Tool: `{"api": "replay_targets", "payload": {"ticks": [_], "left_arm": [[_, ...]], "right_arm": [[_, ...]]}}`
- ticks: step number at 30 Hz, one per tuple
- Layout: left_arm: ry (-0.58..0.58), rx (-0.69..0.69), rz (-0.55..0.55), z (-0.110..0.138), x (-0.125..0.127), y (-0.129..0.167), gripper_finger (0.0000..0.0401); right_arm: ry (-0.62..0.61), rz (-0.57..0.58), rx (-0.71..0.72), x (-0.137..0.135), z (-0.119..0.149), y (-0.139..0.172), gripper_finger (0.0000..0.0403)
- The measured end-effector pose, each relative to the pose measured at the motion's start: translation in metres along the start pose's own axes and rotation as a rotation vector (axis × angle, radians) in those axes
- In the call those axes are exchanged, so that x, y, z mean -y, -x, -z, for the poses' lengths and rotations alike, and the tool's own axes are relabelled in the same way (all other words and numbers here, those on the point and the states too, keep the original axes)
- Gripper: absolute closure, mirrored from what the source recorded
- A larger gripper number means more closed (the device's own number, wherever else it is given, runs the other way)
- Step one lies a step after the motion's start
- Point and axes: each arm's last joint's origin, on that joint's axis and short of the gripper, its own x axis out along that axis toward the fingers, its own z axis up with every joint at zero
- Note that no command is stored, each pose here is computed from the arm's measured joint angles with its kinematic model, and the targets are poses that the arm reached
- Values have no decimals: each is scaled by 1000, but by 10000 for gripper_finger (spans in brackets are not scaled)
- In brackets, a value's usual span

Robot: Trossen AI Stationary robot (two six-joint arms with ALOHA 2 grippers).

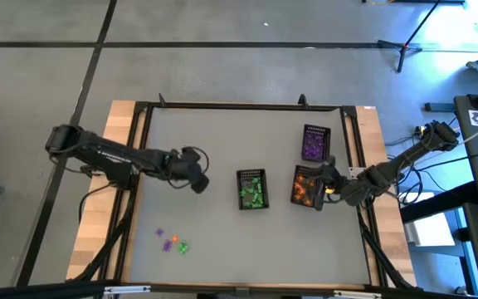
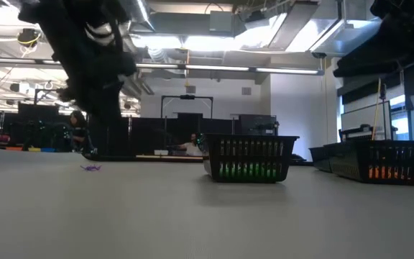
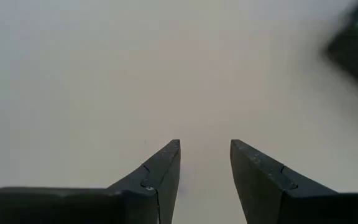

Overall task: Sort Halloween decoration
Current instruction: Put the purple spider toy into the top bin

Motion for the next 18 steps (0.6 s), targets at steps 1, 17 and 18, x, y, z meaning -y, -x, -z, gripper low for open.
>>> {"api": "replay_targets", "payload": {"ticks": [1, 17, 18], "left_arm": [[19, -35, -10, -1, -4, -3, 267], [126, -237, -107, -1, -17, -36, 267], [120, -250, -120, 0, -17, -38, 267]], "right_arm": [[7, 6, 7, 0, 0, 0, 191], [23, 6, 5, 0, 0, 0, 191], [23, 6, 5, 0, 0, 0, 191]]}}
